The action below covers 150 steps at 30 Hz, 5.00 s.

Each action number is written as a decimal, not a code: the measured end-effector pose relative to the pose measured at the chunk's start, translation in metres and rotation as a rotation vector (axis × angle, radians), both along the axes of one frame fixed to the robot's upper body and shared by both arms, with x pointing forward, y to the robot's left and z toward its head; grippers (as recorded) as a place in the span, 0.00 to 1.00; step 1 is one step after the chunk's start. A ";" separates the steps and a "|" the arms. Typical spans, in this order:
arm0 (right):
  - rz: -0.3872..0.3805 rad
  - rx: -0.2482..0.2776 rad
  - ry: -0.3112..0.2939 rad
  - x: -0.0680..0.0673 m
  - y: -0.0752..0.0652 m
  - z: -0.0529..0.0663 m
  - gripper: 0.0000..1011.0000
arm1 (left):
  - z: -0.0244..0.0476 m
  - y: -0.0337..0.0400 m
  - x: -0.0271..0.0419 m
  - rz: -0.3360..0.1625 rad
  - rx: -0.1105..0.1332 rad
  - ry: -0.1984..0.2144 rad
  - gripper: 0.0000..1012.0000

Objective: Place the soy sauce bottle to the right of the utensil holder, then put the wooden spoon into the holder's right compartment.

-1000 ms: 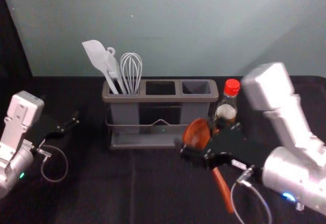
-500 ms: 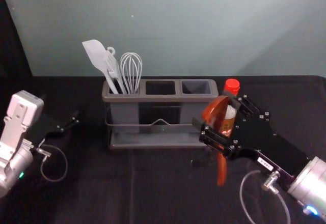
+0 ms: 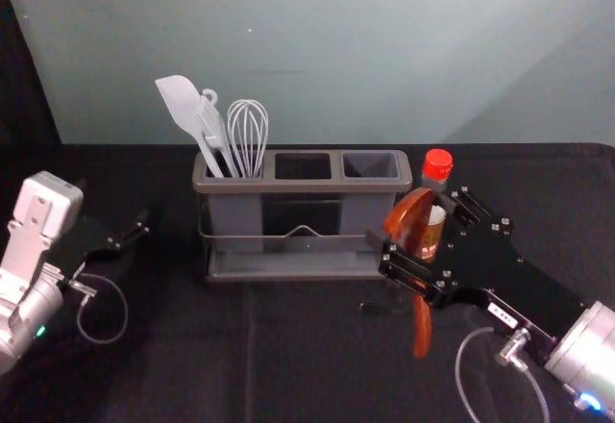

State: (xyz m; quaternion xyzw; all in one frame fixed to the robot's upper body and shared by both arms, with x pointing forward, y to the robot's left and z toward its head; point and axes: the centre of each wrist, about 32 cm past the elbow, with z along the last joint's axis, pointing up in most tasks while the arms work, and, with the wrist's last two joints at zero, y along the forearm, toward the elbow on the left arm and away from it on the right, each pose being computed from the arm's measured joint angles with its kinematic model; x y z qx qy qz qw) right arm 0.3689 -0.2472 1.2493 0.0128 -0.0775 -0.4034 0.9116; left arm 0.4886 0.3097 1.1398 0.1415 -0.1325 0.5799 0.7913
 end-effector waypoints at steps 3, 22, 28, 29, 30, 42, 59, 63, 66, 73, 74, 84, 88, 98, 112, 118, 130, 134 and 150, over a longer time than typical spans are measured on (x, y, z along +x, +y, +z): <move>0.000 0.000 0.000 0.000 0.000 0.000 0.82 | 0.0000 0.0000 0.0000 0.000 0.000 0.000 1.00; 0.002 0.000 0.001 0.000 0.001 0.000 0.82 | 0.0000 0.0000 0.0000 0.000 0.000 0.000 1.00; 0.001 0.004 -0.009 0.006 0.002 0.002 0.82 | 0.0000 0.0000 0.0000 0.000 0.000 0.000 1.00; -0.001 0.007 -0.015 0.010 0.003 0.004 0.82 | 0.0000 0.0000 0.0000 0.000 0.000 0.000 1.00; -0.001 0.007 -0.015 0.010 0.003 0.004 0.82 | 0.0000 0.0000 0.0000 0.000 0.000 0.000 1.00; 0.005 0.033 -0.056 0.059 -0.006 0.025 0.82 | 0.0000 0.0000 0.0000 0.000 0.000 0.000 1.00; 0.044 0.057 -0.140 0.120 -0.010 0.060 0.82 | 0.0000 0.0000 0.0000 0.000 0.000 0.000 1.00; 0.045 0.060 -0.151 0.130 -0.009 0.064 0.82 | 0.0000 0.0000 0.0000 0.000 0.000 0.000 1.00; 0.045 0.060 -0.154 0.136 -0.008 0.066 0.82 | 0.0000 0.0000 0.0000 0.000 0.000 0.000 1.00; 0.045 0.055 -0.158 0.147 -0.003 0.069 0.82 | 0.0000 0.0000 0.0000 0.000 0.000 0.000 1.00; 0.043 0.056 -0.158 0.149 -0.001 0.069 0.82 | 0.0000 0.0000 0.0000 0.000 0.000 0.000 1.00; -0.017 0.076 -0.165 0.165 0.011 0.062 0.82 | 0.0000 0.0000 0.0000 0.000 0.000 0.000 1.00; -0.038 0.087 -0.163 0.170 0.017 0.057 0.82 | 0.0000 0.0000 0.0000 0.000 0.000 0.000 1.00; -0.054 0.071 -0.153 0.182 0.028 0.042 0.82 | 0.0000 0.0000 0.0000 0.000 0.000 0.000 1.00; -0.059 0.119 -0.115 0.180 0.035 -0.003 0.82 | 0.0000 0.0000 0.0000 0.000 0.000 0.000 1.00; -0.063 0.135 -0.103 0.175 0.034 -0.013 0.82 | 0.0000 0.0000 0.0000 0.000 0.000 0.000 1.00; -0.072 0.155 -0.078 0.165 0.034 -0.031 0.82 | 0.0000 0.0000 0.0000 0.000 0.000 0.000 1.00; -0.076 0.159 -0.066 0.163 0.033 -0.036 0.82 | 0.0000 0.0000 0.0000 0.000 0.000 0.000 1.00; -0.090 0.186 -0.035 0.161 0.030 -0.055 0.82 | 0.0000 0.0000 0.0000 0.000 0.000 0.000 1.00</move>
